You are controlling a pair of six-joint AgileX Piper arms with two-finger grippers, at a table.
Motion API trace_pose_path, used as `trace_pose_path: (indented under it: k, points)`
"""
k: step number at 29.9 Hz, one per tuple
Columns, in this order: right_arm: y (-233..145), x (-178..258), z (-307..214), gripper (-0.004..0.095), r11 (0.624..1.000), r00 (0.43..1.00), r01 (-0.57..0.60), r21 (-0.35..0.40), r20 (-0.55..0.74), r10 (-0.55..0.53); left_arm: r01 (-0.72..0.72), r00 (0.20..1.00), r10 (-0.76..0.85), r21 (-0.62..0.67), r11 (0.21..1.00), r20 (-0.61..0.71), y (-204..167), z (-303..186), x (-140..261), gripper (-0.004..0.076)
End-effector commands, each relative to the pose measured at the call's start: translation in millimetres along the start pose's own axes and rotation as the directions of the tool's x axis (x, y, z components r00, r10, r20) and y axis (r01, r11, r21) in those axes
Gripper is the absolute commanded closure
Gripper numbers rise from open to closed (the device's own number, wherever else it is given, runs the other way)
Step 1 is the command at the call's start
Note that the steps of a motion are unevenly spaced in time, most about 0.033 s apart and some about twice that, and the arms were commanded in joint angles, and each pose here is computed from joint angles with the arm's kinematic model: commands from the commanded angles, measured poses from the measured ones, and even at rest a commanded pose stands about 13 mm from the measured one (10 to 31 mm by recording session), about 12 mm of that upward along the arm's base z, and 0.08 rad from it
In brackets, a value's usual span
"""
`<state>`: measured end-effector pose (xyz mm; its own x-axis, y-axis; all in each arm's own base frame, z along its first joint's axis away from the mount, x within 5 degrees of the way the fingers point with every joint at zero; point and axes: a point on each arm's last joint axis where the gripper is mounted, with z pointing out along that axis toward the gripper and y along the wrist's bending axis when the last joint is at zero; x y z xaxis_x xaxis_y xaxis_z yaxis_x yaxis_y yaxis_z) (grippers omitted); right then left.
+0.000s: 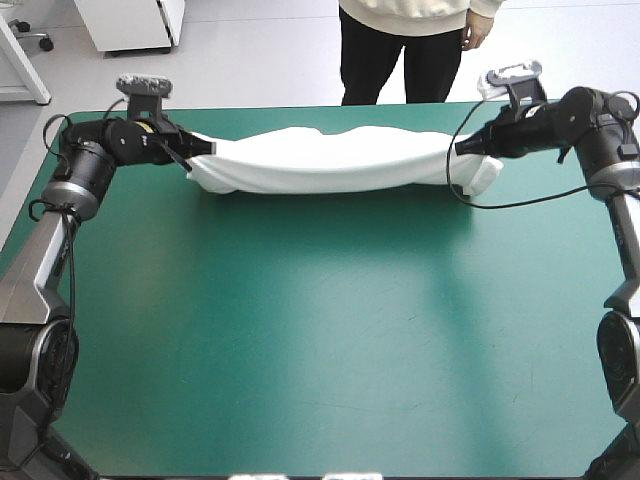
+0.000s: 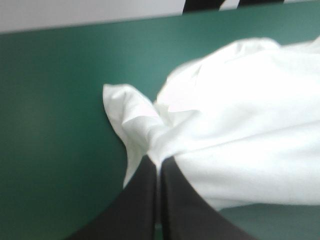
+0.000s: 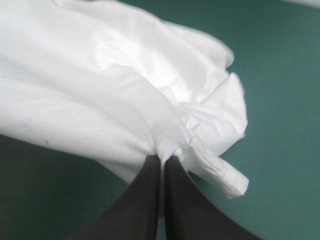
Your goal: Fold the cloth
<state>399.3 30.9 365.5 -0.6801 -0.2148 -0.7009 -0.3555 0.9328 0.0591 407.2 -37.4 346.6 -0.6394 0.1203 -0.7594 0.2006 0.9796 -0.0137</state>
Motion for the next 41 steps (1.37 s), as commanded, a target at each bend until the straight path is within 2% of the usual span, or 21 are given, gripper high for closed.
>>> trace_pose_path:
  k: [1, 5, 11, 21, 26, 34, 37, 41]
  points:
    - [5, 12, -15, 0.0925, 1.0, 1.0, -0.012, -0.013, 0.0, 0.012, -0.004, 1.0, 0.004, 0.007, 1.0, 0.026, -4, -19, 10, 0.0733]
    - [12, 41, -11, 0.0925, 0.998, 0.995, -0.017, -0.061, -0.1, 0.01, -0.033, 0.997, 0.034, 0.016, 0.999, -0.073, -7, -20, 42, 0.0733]
    - [25, 81, -22, 0.0924, 0.996, 0.983, -0.04, -0.075, -0.18, 0.026, -0.061, 0.979, 0.069, 0.048, 0.997, -0.189, -12, -34, 74, 0.0733]
    - [39, 146, -42, 0.0924, 0.997, 0.946, -0.071, -0.032, -0.318, 0.057, -0.036, 0.92, 0.069, 0.094, 0.995, -0.386, -21, -57, 139, 0.0733]
    - [47, 171, -44, 0.0924, 0.993, 0.926, -0.106, -0.048, -0.37, 0.081, -0.027, 0.902, 0.067, 0.1, 0.995, -0.427, -24, -66, 164, 0.0733]
    - [53, 198, -31, 0.0923, 0.99, 0.905, -0.123, -0.067, -0.418, 0.084, -0.011, 0.899, 0.057, 0.107, 0.994, -0.435, -25, -67, 168, 0.0733]
    - [59, 195, -29, 0.0859, 0.991, 0.919, -0.106, -0.08, -0.389, 0.067, 0.006, 0.892, 0.051, 0.125, 0.992, -0.449, -27, -68, 169, 0.0733]
    - [64, 192, -27, 0.0673, 0.991, 0.93, -0.101, -0.092, -0.363, 0.061, 0.002, 0.883, 0.071, 0.155, 0.988, -0.463, -29, -69, 171, 0.0699]
